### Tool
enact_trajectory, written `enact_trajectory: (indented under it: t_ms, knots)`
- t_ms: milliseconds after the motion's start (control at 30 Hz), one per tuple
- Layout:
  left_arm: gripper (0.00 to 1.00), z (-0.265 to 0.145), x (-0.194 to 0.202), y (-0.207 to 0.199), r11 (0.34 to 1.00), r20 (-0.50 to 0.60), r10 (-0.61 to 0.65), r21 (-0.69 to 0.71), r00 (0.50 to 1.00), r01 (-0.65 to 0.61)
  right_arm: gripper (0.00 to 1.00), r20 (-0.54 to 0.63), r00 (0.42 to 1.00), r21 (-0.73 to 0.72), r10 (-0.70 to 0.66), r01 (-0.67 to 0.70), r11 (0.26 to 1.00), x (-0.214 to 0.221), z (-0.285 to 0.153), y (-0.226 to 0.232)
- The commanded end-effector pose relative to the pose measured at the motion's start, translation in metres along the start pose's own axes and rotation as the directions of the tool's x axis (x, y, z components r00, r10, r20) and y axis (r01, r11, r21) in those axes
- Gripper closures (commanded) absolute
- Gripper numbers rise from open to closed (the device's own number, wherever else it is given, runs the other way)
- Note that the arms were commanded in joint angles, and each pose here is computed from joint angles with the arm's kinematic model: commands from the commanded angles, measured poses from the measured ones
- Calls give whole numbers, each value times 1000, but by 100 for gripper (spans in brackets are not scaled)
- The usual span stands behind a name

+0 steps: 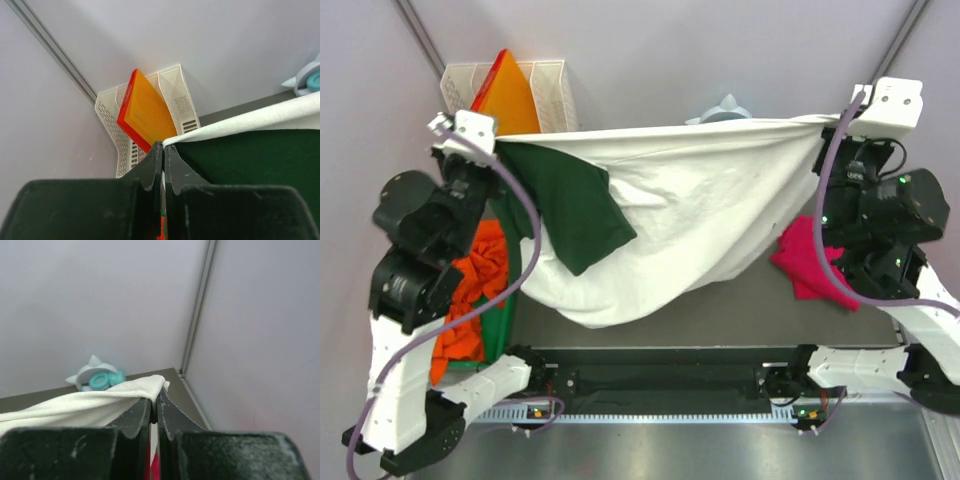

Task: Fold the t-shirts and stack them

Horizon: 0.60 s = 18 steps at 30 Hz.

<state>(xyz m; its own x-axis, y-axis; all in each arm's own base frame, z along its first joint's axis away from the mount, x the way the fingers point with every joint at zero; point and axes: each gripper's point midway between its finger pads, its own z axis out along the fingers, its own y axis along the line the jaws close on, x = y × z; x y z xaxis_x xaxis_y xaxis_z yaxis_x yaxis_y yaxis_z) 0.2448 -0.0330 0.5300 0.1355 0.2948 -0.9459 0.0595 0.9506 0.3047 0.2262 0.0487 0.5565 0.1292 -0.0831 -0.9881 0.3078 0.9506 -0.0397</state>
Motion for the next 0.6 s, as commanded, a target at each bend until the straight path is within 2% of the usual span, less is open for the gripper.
enact_trajectory:
  t_ms: [0, 33, 67, 133, 267, 300, 333, 367, 433, 500, 533, 567]
  knots:
    - [100, 42, 5, 10, 991, -7, 44, -129, 999, -44, 100, 6, 996, 56, 84, -84, 995, 5, 34, -4]
    - [100, 50, 10, 6, 991, -20, 47, -125, 999, -50, 100, -27, 999, -15, 21, -21, 1000, 19, 43, 10]
    - [100, 66, 19, -2, 991, -49, 55, -116, 997, -61, 100, -42, 999, 34, 22, -21, 999, 28, 60, -1]
    - [100, 83, 20, -5, 989, -45, 56, -131, 997, -62, 100, -70, 997, 1, 44, -44, 999, 44, 79, 18]
    - [100, 139, 31, -14, 988, -63, 57, -139, 996, -66, 100, -115, 991, 44, 63, -59, 997, 65, 123, 26]
    - [100, 150, 32, -15, 990, -59, 35, -131, 998, -42, 100, -122, 987, 53, 103, -98, 994, 67, 139, 34]
    - [100, 157, 16, 0, 986, -26, 16, -168, 1000, -20, 100, -132, 985, 46, 110, -104, 993, 68, 147, 37]
    - [100, 183, 32, -5, 986, -62, 15, -162, 998, -25, 100, -132, 984, 71, 119, -111, 991, 68, 159, 31]
    - [100, 218, 33, 3, 983, -66, -12, -182, 998, -1, 100, -110, 982, 74, 152, -144, 987, 58, 183, 39]
    - [100, 235, 27, 9, 982, -51, -34, -189, 998, 24, 100, -59, 980, 85, 192, -186, 979, 38, 202, 37]
    - [100, 234, -5, 22, 977, 27, -43, -206, 999, 48, 100, -28, 978, 74, 207, -204, 976, 26, 205, 38]
    - [100, 254, 8, 15, 980, -1, -37, -196, 999, 36, 100, -6, 976, 66, 216, -215, 974, 17, 206, 38]
